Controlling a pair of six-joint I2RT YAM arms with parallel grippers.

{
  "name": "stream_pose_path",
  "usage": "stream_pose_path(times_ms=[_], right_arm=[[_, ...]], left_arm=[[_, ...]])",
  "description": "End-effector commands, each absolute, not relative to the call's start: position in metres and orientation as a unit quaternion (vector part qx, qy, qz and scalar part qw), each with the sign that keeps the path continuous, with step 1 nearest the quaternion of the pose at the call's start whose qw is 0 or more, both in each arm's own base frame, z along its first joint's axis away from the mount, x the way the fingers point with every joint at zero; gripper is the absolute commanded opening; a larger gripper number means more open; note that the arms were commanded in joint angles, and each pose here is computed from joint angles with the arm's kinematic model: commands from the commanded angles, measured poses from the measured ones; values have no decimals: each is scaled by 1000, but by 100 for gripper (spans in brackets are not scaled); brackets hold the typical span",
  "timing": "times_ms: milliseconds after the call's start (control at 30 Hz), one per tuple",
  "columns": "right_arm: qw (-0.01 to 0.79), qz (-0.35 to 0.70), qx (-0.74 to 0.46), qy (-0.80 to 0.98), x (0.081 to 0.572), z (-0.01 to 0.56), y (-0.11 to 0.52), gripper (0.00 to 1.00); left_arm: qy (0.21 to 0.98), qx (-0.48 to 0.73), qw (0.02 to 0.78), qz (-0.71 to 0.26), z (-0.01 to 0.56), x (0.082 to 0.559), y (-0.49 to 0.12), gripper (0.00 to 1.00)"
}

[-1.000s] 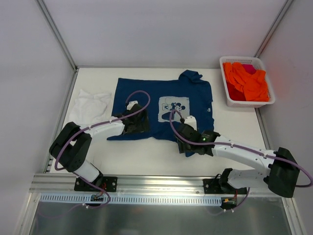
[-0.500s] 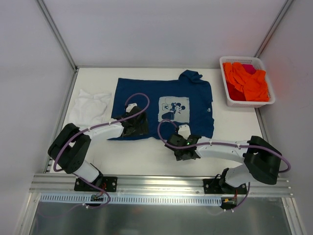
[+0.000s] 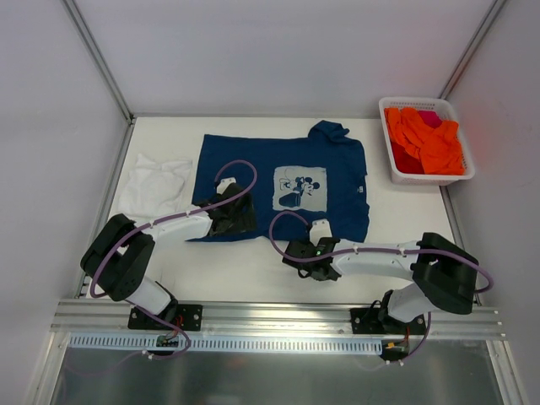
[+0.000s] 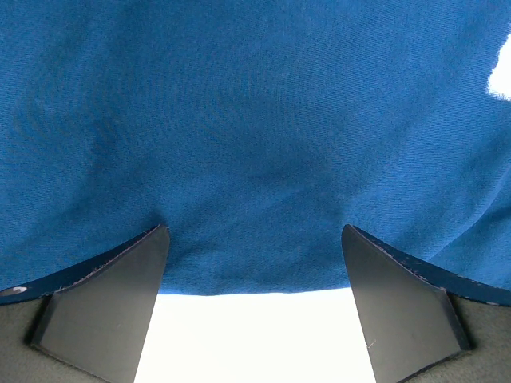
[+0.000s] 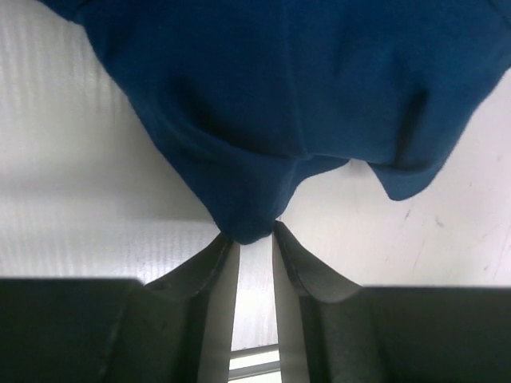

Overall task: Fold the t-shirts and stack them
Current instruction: Flatten out the tshirt

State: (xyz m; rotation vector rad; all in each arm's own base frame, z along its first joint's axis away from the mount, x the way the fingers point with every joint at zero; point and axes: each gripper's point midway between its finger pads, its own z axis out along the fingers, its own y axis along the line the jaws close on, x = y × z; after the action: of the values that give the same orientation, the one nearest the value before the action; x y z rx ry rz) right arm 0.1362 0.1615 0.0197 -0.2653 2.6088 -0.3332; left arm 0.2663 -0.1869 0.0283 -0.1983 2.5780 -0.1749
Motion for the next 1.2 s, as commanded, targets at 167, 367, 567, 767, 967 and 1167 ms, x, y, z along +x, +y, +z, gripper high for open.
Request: stream_pose_path(times_ms=[167, 367, 567, 767, 967, 1167], right_arm=[[279, -141, -89, 946, 148, 40, 162, 29], [290, -129, -98, 943, 151, 48, 173, 26], [289, -135, -103, 942, 151, 47, 172, 17], [277, -151, -105, 943, 149, 37, 170, 19], [272, -140, -110, 946, 147, 39, 177, 1], [285, -165, -128, 935, 138, 78, 173, 0]], left_arm=[[957, -69, 275, -65, 30, 263, -187, 91], [958, -67, 273, -64, 28, 265, -189, 91], [959, -64, 268, -62, 25, 266, -191, 91], [960, -60, 267, -62, 25, 264, -190, 91], [959, -59, 272, -58, 26, 264, -187, 91], [960, -59, 267, -62, 25, 264, -189, 91]])
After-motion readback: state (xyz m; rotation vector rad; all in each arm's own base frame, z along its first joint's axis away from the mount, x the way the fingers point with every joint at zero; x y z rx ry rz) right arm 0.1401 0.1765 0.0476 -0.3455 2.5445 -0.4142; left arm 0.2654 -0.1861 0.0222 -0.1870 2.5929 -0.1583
